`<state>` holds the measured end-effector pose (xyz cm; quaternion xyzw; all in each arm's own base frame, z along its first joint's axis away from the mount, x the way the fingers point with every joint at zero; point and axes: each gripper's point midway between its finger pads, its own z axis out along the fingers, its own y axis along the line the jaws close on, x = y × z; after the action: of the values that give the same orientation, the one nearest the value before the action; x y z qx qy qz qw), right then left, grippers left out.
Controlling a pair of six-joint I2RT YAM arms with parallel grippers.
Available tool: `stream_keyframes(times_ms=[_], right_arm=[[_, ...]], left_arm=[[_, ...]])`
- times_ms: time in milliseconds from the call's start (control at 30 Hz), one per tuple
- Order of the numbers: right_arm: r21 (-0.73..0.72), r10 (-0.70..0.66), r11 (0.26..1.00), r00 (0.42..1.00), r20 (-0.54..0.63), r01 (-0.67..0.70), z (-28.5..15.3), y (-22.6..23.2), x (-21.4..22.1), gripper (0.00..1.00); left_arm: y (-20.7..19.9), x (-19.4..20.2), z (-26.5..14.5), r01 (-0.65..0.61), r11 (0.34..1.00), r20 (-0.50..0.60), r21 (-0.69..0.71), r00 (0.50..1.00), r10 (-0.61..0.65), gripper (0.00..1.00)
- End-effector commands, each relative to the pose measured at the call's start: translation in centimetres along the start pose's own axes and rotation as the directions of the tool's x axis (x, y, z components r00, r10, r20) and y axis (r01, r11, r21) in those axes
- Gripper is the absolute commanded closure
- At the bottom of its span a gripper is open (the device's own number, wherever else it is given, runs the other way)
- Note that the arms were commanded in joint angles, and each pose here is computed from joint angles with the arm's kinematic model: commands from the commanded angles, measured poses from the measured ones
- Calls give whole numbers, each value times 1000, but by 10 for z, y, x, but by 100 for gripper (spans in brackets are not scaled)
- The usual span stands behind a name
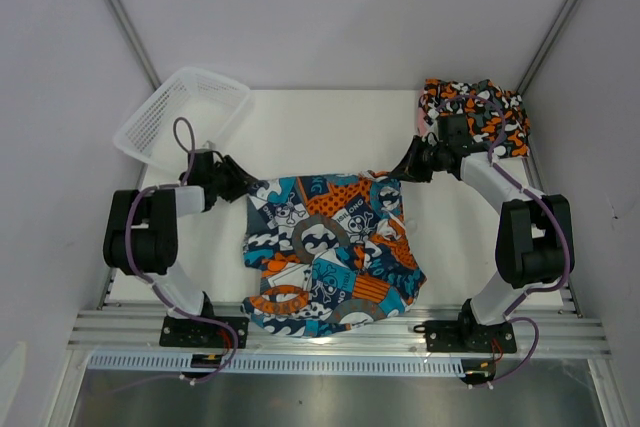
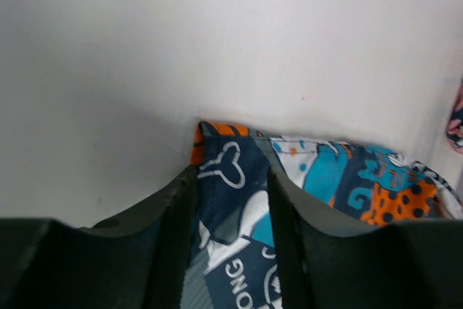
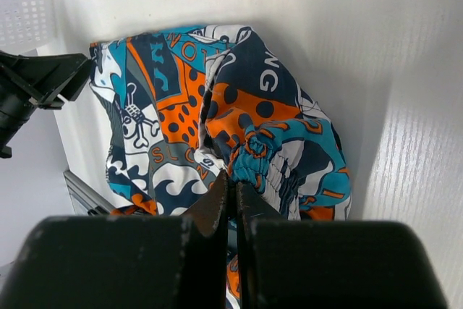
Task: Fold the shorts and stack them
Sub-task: Flatten the shorts out
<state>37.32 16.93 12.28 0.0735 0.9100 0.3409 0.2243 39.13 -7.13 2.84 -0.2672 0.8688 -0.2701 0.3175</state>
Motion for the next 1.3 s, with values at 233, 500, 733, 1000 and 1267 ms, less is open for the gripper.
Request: stream_keyframes(times_ms=[233,500,733,1000,1267], right_arm=[[-55,-43,997,998,41,46,-13,17,-8,100],[-60,-38,997,999,35,41,-11,17,-7,100],[-64,-37,997,999,27,39,-10,18,-5,100],[-71,-37,997,999,32,39,-12,20,-7,100],[-77,-35,996,999,32,37,-13,21,-7,100]], left_arm=[[9,-27,12,28,999,109,-41,994,-23,64],[-1,-29,17,3,1000,90,-5,996,-2,73],[-4,-26,24,-21,1000,51,9,999,20,62],[-8,-19,29,-84,994,42,-68,995,87,69],[-11,-11,28,-128,988,11,-83,992,129,72]])
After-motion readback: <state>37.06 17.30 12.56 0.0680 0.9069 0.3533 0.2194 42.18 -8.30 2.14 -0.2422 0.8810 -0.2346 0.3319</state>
